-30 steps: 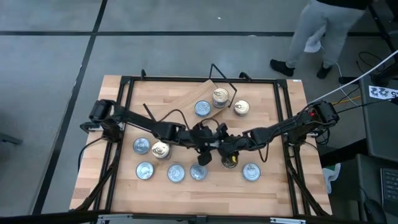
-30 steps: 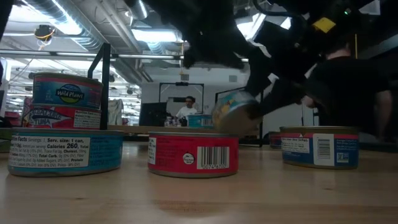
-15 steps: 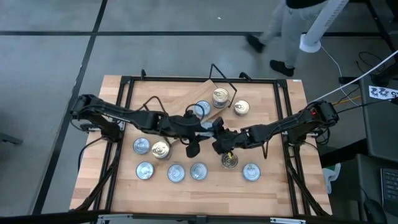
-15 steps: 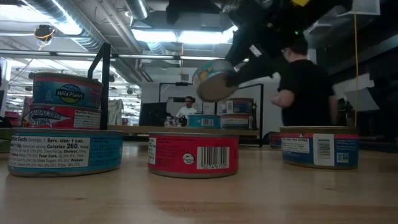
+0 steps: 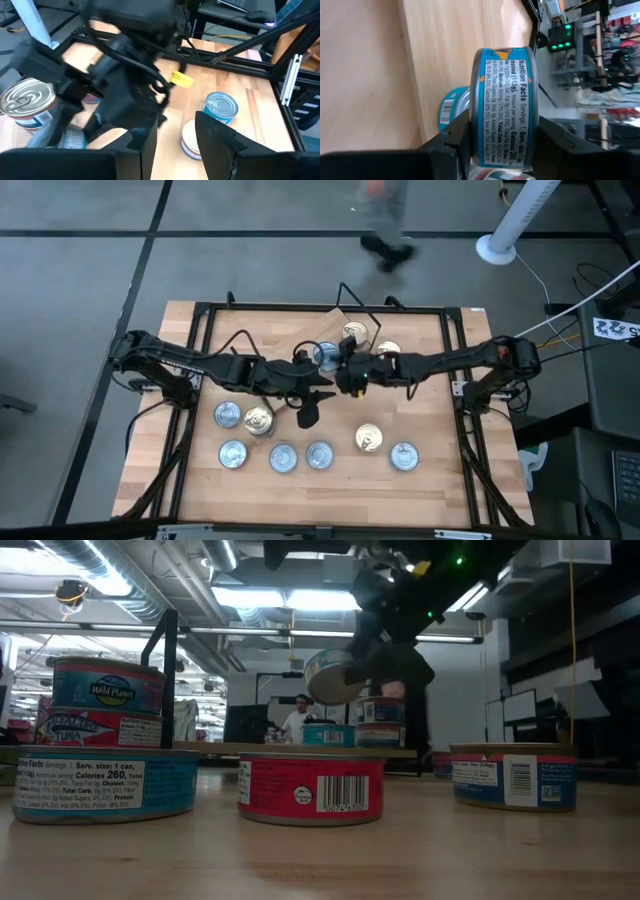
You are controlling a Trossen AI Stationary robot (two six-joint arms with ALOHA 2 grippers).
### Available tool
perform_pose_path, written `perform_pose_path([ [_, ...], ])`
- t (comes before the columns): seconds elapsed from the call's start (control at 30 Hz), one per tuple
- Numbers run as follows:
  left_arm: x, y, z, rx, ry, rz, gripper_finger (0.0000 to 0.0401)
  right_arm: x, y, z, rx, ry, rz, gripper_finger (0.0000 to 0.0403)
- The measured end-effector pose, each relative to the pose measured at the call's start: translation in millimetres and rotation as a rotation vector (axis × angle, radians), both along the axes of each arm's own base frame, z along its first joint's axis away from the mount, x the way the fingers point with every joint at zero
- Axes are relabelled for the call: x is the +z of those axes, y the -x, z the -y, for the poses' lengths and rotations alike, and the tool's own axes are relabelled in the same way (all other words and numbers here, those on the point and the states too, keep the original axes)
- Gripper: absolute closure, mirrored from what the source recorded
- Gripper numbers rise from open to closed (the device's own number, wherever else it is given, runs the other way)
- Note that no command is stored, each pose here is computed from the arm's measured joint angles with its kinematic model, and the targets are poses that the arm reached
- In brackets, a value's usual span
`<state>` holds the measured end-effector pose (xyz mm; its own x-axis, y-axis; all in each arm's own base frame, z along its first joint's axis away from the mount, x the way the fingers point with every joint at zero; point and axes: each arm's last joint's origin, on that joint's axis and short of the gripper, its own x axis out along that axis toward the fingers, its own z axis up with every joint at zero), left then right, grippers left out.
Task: Stack canned seafood by type on shelf
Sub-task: Stack the yellow blue tuna can on top of the yellow blue tuna can on the shelf
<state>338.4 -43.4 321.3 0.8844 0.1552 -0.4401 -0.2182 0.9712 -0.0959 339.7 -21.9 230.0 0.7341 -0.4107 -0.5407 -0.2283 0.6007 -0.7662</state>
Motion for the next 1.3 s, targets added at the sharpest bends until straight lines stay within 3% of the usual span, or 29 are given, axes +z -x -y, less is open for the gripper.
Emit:
perform_pose_path([
  [0.3,-0.2,-0.1,0.1,0.000,-0.001,0.000,0.0274,2.7,-1.9,29.2,-0.008,-0.053,0.064,0.0259],
  [0.5,-0.3,-0.1,-0.1,0.001,-0.001,-0.001,0.0274,-3.7,-3.5,32.8,-0.019,-0.053,0.043,0.0260],
  [0.97,-1.0,-0.3,-1.4,0.007,0.003,-0.003,0.0274,-37.0,-21.8,38.4,-0.100,0.064,0.001,0.0260],
  [1.3,-1.8,0.1,-1.5,0.005,-0.002,-0.013,0.0274,-39.0,-22.4,38.8,-0.111,0.074,-0.006,0.0254],
])
